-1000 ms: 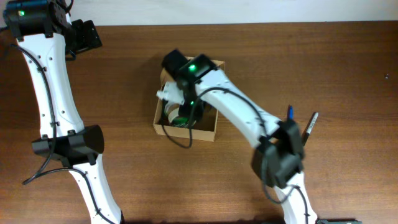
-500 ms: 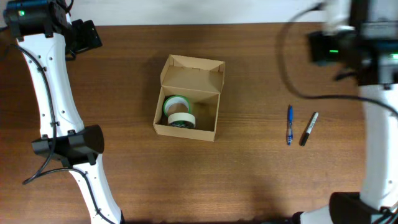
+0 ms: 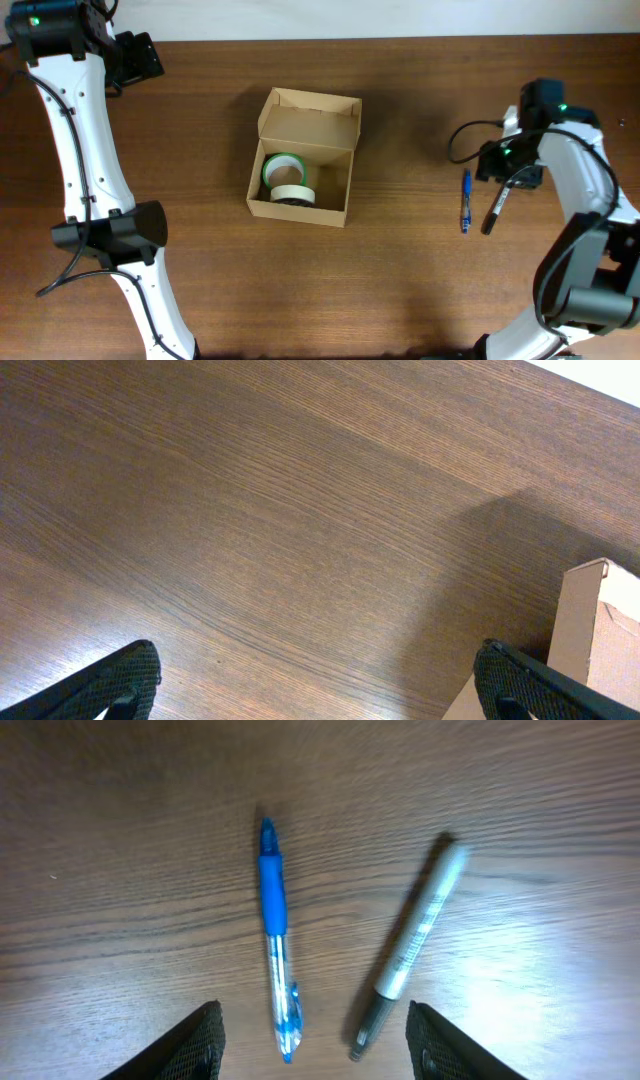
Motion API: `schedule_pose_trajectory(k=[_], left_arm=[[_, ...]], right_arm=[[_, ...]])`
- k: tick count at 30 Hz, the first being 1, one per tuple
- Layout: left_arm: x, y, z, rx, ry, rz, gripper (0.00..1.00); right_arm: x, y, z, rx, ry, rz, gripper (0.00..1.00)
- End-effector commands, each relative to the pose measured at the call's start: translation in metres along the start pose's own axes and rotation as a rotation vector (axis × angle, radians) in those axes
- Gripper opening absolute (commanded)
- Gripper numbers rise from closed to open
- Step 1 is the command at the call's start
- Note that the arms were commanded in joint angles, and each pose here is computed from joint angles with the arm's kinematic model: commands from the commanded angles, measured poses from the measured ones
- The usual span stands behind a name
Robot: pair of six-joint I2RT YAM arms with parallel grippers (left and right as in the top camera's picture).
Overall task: Pack container
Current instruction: 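Move the right gripper over the blue pen and grasp it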
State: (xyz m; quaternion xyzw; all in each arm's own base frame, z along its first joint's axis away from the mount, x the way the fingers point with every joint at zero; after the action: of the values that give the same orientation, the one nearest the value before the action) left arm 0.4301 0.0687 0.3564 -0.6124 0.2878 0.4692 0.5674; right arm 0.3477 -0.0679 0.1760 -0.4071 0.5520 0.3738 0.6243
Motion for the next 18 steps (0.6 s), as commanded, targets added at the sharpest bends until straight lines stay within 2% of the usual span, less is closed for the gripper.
schedule_pose_trajectory(k=[1,15,16,18], left_arm=[[0.000,0.000,0.002,0.010,-0.008,0.002,1.00],[0.000,0.000,0.002,0.010,-0.008,0.002,1.00],[0.000,0.000,0.002,0.010,-0.008,0.002,1.00],[0.000,0.000,0.002,0.010,-0.008,0.002,1.00]], right_arm=[[0.029,0.007,0.005,0.032,-0.032,0.070,0.60],[0.078,0.013,0.018,-0.007,-0.019,0.211,0.56],[0.081,0.014,0.021,-0.018,-0.015,0.217,0.52],[0.085,0.015,0.025,-0.030,-0.010,0.222,0.38]])
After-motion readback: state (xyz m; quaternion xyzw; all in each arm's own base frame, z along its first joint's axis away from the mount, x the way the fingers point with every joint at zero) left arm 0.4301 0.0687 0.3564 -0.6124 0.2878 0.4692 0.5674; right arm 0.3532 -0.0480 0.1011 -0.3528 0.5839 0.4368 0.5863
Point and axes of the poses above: each gripper's point midway between its finger pads, its own x axis out along the fingers, its own z axis along the line the jaws close on, y = z × x, the point moved 10 cm from there along -x, back along the fingers, and after that the axes turned 10 degrees about x, right-handed, at the moved point
